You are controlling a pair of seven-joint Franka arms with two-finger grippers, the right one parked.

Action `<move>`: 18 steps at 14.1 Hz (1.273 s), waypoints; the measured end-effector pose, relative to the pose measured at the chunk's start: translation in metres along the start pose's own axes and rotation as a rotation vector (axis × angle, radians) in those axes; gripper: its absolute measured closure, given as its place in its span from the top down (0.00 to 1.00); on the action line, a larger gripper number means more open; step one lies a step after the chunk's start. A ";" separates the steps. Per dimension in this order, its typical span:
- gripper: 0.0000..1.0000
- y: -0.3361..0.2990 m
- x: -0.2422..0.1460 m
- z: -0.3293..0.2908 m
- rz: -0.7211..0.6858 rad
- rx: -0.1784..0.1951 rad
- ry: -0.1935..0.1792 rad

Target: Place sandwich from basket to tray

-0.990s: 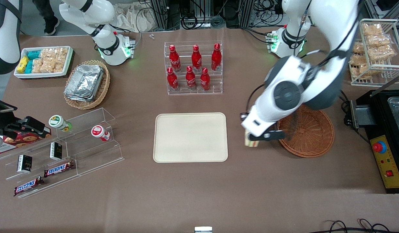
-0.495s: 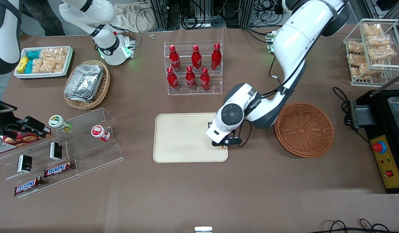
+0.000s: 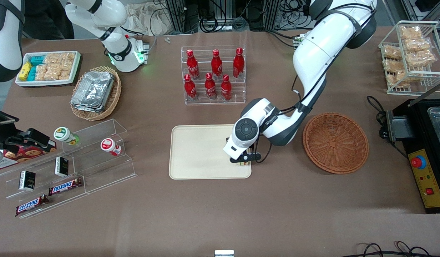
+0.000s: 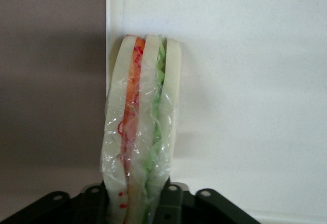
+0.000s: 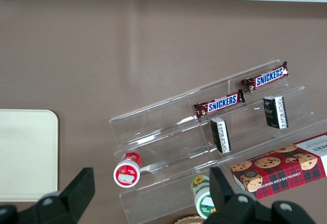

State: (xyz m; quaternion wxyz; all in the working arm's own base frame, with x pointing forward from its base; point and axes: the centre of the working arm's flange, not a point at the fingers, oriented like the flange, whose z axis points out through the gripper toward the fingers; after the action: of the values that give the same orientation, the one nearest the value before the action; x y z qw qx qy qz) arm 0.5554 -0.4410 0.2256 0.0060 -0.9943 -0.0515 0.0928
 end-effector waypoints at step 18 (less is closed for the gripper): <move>1.00 -0.204 0.026 -0.312 -0.058 -0.043 0.143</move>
State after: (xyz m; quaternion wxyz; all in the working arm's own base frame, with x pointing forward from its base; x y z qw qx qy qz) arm 0.6181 -0.2357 0.5313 -0.0091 -0.9964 -0.0816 0.0204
